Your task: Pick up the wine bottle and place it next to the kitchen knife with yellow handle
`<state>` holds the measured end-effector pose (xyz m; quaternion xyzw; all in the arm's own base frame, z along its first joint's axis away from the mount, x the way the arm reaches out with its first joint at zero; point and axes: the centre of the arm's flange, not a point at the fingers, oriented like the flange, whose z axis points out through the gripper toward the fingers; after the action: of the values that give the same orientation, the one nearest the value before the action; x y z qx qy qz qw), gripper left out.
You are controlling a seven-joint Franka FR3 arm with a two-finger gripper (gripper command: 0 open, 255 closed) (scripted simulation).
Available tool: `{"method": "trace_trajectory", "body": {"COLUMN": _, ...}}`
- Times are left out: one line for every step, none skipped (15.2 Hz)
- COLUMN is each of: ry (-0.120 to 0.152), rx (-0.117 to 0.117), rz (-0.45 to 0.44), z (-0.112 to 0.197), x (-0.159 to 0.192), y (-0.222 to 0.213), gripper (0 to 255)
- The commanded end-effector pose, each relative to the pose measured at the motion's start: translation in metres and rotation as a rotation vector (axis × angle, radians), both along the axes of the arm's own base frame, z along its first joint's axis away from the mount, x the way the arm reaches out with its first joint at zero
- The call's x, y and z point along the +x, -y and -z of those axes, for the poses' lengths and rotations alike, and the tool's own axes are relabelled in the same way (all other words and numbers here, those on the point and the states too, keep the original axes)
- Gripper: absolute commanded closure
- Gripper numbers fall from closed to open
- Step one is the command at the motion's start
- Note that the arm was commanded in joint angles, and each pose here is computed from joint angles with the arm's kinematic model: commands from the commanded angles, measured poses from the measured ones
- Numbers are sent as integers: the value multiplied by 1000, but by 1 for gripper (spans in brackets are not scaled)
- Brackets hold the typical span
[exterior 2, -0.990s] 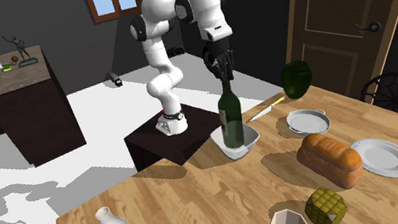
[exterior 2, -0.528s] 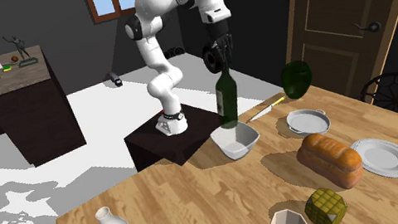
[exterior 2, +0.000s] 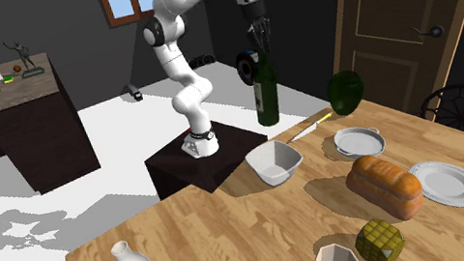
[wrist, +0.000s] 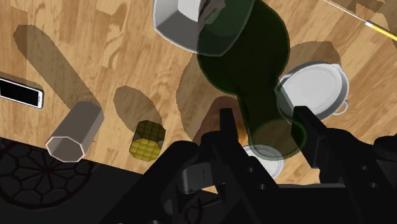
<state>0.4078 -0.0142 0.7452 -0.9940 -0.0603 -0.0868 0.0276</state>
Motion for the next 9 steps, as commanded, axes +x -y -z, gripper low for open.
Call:
{"method": "trace_trajectory", "body": {"ry": -1, "rx": 0, "rz": 1, "z": -11, "x": -13, "y": -19, "gripper": 255}}
{"method": "trace_trajectory", "body": {"ry": -1, "rx": 0, "rz": 1, "z": -17, "x": -20, "y": -30, "gripper": 255}}
{"method": "trace_trajectory", "body": {"ry": -1, "rx": 0, "rz": 1, "z": -22, "x": -26, "y": -40, "gripper": 255}}
{"method": "trace_trajectory", "body": {"ry": -1, "rx": 0, "rz": 1, "z": -27, "x": -32, "y": -51, "gripper": 255}}
{"method": "trace_trajectory", "body": {"ry": -1, "rx": 0, "rz": 1, "z": -33, "x": -38, "y": -61, "gripper": 255}}
{"method": "trace_trajectory", "body": {"ry": -1, "rx": 0, "rz": 1, "z": -38, "x": -44, "y": -72, "gripper": 255}}
{"method": "trace_trajectory", "body": {"ry": -1, "rx": 0, "rz": 1, "z": -43, "x": -50, "y": -82, "gripper": 255}}
{"method": "trace_trajectory", "body": {"ry": -1, "rx": 0, "rz": 1, "z": -49, "x": -56, "y": -92, "gripper": 255}}
{"method": "trace_trajectory", "body": {"ry": -1, "rx": 0, "rz": 1, "z": -54, "x": -62, "y": -103, "gripper": 255}}
